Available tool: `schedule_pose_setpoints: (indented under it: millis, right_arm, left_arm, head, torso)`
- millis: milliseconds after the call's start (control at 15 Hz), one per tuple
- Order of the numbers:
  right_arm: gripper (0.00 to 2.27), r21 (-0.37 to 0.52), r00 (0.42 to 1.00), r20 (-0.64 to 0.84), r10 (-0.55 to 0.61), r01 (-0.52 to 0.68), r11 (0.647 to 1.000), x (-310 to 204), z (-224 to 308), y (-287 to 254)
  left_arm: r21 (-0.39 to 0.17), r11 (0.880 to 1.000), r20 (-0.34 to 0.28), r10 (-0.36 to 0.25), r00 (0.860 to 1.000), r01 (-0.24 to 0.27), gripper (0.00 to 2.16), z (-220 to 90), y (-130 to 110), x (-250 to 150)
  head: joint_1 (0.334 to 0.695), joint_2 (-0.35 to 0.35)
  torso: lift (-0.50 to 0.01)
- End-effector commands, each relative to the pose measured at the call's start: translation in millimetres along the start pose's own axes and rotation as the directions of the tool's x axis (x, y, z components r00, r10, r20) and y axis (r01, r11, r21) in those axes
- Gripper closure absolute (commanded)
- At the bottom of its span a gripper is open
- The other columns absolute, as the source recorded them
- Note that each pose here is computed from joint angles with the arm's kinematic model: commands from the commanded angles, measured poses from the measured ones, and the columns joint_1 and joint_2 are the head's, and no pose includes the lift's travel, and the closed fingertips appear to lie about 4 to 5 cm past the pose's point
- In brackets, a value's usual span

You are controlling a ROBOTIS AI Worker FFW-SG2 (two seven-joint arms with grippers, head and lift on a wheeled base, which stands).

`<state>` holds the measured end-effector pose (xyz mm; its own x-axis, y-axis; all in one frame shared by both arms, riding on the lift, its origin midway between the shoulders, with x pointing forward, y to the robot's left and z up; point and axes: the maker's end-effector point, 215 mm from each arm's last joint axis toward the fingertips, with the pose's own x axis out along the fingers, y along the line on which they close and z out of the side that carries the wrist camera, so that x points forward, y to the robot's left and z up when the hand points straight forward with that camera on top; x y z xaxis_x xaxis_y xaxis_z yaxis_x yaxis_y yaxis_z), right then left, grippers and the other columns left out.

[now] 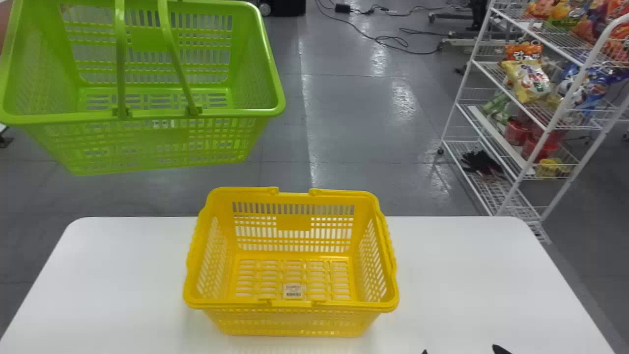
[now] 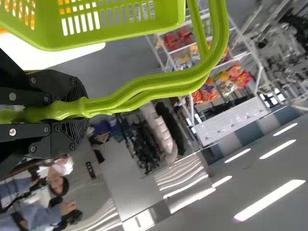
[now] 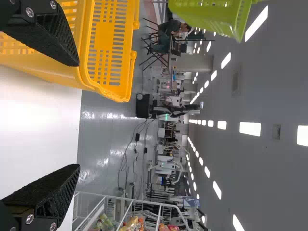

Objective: Grasp handle with right gripper to insert into left gripper then lift and swing left to center

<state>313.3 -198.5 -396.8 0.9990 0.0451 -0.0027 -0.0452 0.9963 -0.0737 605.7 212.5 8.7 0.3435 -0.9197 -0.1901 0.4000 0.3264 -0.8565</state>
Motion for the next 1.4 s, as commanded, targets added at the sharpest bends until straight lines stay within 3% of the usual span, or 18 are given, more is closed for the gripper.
schedule_pose_setpoints:
  millis: [0,333,733,1333]
  right_arm:
    - [0.04,-0.001,1.0,-0.001,-0.005,0.005,1.0,0,0,-4]
    - [0.04,0.0,1.0,-0.001,-0.025,0.025,1.0,1,-2,-19]
    - [0.04,0.006,0.998,0.002,-0.06,0.06,0.998,-1,-3,-43]
    - [0.04,-0.02,0.997,0.015,-0.08,0.081,0.997,-7,1,-64]
  left_arm:
    - [-0.012,0.997,0.051,0.072,0.996,-0.072,1.97,1,29,-53]
    - [-0.058,0.988,0.149,0.148,0.978,-0.141,1.97,-7,64,-142]
    - [-0.125,0.975,0.182,0.203,0.962,-0.183,1.97,-59,107,-211]
    - [-0.19,0.964,0.228,0.229,0.946,-0.187,1.97,-154,148,-267]
  head:
    - [0.624,0.004]
    - [0.644,0.123]
    - [0.692,0.212]
    - [0.695,0.29]
  torso:
    - [-0.093]
    - [-0.093]
    - [-0.093]
    - [-0.093]
